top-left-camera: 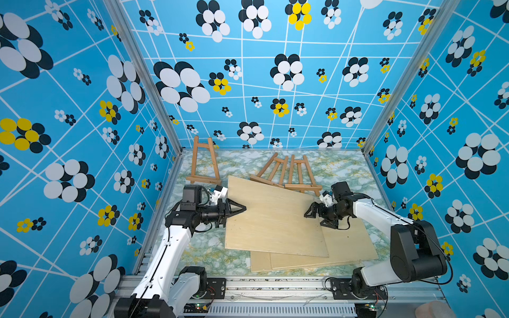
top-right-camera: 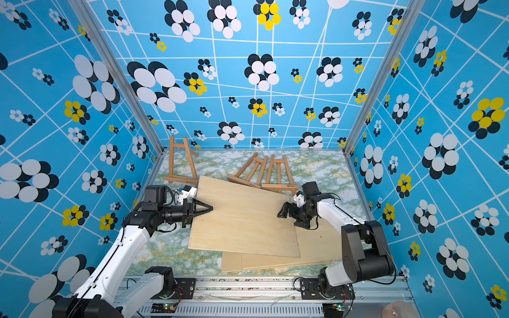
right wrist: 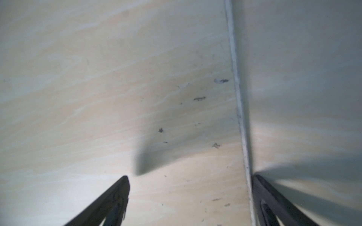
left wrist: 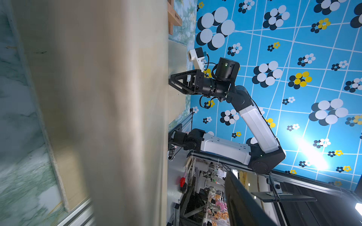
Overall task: Assemble the easel
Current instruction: Pick up the drawing board.
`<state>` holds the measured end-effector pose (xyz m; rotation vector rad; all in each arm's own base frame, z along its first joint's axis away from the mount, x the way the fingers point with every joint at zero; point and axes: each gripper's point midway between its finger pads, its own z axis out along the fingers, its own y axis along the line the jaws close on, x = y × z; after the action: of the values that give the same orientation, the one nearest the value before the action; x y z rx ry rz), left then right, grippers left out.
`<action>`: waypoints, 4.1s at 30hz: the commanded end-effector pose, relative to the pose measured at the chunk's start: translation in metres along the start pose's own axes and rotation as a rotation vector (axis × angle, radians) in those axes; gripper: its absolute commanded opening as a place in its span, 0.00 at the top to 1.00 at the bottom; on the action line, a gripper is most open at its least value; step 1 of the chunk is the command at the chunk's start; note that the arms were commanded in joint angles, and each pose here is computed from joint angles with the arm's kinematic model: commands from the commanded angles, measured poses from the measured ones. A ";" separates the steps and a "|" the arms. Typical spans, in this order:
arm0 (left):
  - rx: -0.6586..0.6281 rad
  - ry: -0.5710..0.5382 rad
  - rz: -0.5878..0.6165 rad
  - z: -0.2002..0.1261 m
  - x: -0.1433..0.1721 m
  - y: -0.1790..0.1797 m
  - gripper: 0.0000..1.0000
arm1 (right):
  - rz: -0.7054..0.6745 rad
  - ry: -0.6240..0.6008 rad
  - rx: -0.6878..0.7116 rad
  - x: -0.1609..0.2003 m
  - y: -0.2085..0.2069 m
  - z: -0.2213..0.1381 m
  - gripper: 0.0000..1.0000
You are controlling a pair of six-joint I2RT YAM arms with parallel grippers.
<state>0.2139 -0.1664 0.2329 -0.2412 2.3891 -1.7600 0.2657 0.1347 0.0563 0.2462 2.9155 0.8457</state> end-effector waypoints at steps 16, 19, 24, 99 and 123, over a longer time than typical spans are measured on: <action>0.022 0.019 0.104 -0.008 0.000 -0.023 0.56 | -0.032 0.019 0.003 0.003 0.000 0.005 0.01; 0.009 0.023 0.105 -0.008 -0.001 -0.022 0.61 | -0.034 0.017 0.002 0.003 0.000 0.004 0.01; -0.054 0.037 0.101 -0.007 -0.003 -0.015 0.67 | -0.037 0.010 0.002 0.001 0.001 0.003 0.01; 0.072 -0.036 -0.029 -0.001 -0.028 0.015 1.00 | 0.000 -0.408 -0.002 -0.024 0.053 -0.132 0.01; 0.033 -0.084 -0.054 -0.002 -0.029 0.026 1.00 | 0.771 -0.310 -0.402 0.091 0.054 -0.081 0.03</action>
<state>0.2416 -0.1491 0.1868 -0.4718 2.3894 -1.7305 0.1719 0.1511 0.1691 1.2076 2.2388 1.3598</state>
